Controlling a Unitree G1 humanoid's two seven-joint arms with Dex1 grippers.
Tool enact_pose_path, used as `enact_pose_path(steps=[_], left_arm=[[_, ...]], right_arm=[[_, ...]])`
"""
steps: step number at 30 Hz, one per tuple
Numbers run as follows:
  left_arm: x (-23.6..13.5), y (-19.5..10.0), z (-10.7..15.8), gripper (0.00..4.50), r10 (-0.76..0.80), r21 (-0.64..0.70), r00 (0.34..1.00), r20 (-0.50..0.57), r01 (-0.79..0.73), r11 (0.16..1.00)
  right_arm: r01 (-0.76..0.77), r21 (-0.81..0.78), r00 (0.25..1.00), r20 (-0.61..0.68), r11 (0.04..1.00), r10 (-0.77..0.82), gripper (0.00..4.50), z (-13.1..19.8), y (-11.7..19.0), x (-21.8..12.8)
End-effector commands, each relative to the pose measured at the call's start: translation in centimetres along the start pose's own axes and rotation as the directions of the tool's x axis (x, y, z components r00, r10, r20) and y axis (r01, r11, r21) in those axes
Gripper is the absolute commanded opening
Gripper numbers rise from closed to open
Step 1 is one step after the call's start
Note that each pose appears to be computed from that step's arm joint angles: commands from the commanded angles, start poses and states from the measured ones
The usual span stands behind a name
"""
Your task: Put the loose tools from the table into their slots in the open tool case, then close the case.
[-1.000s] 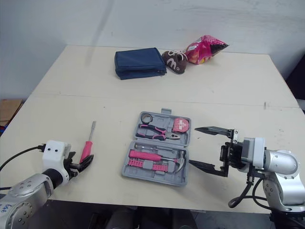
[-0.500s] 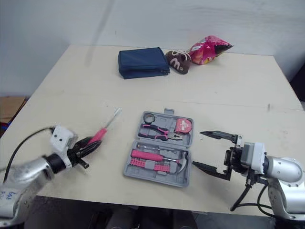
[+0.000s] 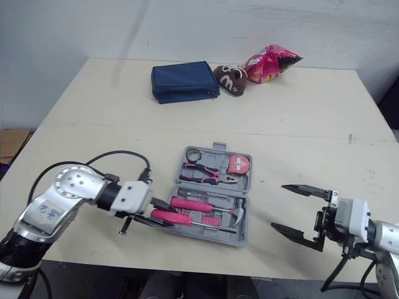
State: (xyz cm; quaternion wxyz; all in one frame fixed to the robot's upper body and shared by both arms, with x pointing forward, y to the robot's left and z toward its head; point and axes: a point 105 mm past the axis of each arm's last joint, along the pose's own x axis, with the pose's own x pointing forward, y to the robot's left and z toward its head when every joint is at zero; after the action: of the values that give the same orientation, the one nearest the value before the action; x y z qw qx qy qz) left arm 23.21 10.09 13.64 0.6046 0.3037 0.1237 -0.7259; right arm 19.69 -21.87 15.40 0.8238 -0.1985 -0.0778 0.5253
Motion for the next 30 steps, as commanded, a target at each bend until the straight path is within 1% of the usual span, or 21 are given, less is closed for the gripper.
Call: enact_pose_path(steps=[1, 3, 6, 8, 12, 21, 24, 29, 30], left_arm=[[1.2, -0.2, 0.6, 0.58, -0.017, -0.014, 0.999, -0.043, 0.016, 1.000], [1.7, 0.1, 0.4, 0.58, -0.002, -0.033, 0.998, -0.068, 0.000, 0.999], [2.0, -0.2, 0.1, 0.58, -0.029, -0.042, 0.994, -0.101, 0.025, 0.999], [2.4, 0.1, -0.1, 0.58, -0.017, -0.063, 0.994, -0.104, 0.010, 0.998], [2.8, 0.3, -0.3, 0.58, -0.024, -0.048, 0.992, -0.127, 0.018, 0.999], [2.8, 1.3, -0.4, 0.58, 0.023, -0.089, 0.991, -0.129, -0.034, 0.995], [2.7, 1.4, -0.8, 0.58, 0.031, -0.085, 0.987, -0.158, -0.045, 0.995], [3.1, 0.9, -0.7, 0.58, 0.002, -0.092, 0.989, -0.147, -0.016, 0.996], [3.0, 0.8, -0.6, 1.08, -0.011, -0.092, 0.990, -0.144, -0.002, 0.996]], right_arm=[[0.012, -0.034, 1.000, 0.001, 0.999, -0.012, 4.50, 0.4, 0.3, -0.9], [0.012, -0.030, 1.000, -0.003, 0.999, -0.012, 4.50, 0.1, 0.6, -1.3], [0.010, -0.028, 1.000, -0.010, 1.000, -0.011, 4.50, -0.1, 0.8, -1.6], [0.015, -0.025, 1.000, -0.015, 1.000, -0.015, 4.50, -0.2, 0.9, -1.9], [0.018, -0.022, 1.000, -0.020, 1.000, -0.019, 4.50, -0.4, 1.3, -2.4], [0.024, -0.018, 1.000, -0.014, 1.000, -0.025, 4.50, -0.4, 1.7, -2.7], [0.025, -0.015, 1.000, -0.015, 1.000, -0.026, 4.50, -0.4, 1.8, -2.7], [0.027, -0.015, 1.000, -0.013, 1.000, -0.027, 4.50, -0.4, 1.7, -2.6], [0.027, -0.016, 1.000, -0.013, 1.000, -0.027, 4.50, -0.4, 1.7, -2.6]])
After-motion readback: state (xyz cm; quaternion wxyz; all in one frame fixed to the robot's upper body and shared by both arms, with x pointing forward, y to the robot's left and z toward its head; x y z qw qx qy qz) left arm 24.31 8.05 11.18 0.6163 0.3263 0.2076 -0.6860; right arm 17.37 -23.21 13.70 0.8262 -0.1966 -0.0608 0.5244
